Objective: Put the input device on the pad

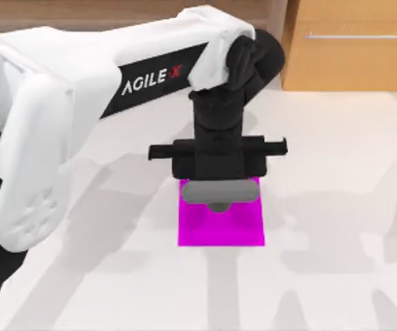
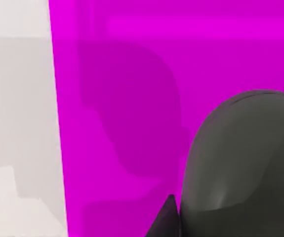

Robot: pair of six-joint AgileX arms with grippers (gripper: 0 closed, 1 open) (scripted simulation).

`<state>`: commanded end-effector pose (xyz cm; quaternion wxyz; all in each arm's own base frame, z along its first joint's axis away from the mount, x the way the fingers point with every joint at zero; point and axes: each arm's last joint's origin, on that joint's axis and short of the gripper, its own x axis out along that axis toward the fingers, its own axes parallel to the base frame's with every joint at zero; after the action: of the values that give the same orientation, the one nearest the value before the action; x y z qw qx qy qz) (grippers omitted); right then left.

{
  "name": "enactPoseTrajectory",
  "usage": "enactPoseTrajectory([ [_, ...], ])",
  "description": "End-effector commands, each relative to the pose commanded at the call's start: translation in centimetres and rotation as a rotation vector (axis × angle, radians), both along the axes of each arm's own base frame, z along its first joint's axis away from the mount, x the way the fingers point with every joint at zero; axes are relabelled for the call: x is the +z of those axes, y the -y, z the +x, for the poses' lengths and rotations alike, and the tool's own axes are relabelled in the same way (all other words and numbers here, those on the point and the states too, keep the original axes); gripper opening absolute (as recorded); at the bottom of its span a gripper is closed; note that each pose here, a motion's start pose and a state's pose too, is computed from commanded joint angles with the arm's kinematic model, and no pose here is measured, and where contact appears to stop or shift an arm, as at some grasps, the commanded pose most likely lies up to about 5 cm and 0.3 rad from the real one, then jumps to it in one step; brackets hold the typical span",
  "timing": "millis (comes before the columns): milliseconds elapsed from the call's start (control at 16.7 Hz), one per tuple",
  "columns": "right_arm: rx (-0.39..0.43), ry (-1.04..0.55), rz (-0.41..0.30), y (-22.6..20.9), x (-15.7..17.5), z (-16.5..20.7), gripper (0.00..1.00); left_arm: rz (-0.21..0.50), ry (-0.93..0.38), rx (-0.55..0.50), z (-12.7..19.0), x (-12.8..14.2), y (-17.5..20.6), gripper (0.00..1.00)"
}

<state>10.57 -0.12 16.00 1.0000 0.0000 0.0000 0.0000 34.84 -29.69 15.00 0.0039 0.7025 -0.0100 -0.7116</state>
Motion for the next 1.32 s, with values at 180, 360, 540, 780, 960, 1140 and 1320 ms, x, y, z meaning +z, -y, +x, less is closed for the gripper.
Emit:
enactPoseTrajectory([
  [180,0.000,0.000,0.000,0.00,0.00,0.00,1.00,0.020,-0.019,-0.012,-0.71,-0.96,0.61,0.00],
  [360,0.000,0.000,0.000,0.00,0.00,0.00,1.00,0.020,-0.019,-0.012,-0.71,-0.96,0.61,0.00],
  [540,0.000,0.000,0.000,0.00,0.00,0.00,1.00,0.020,-0.019,-0.012,-0.71,-0.96,0.61,0.23],
  [780,0.000,0.000,0.000,0.00,0.00,0.00,1.00,0.020,-0.019,-0.012,-0.71,-0.96,0.61,0.53],
  [960,0.000,0.000,0.000,0.00,0.00,0.00,1.00,0.020,-0.019,-0.012,-0.71,-0.96,0.61,0.75],
  [1140,0.000,0.000,0.000,0.00,0.00,0.00,1.00,0.020,-0.019,-0.012,-0.71,-0.96,0.61,0.98],
  [1320,0.000,0.000,0.000,0.00,0.00,0.00,1.00,0.020,-0.019,-0.012,-0.71,-0.96,0.61,1.00],
])
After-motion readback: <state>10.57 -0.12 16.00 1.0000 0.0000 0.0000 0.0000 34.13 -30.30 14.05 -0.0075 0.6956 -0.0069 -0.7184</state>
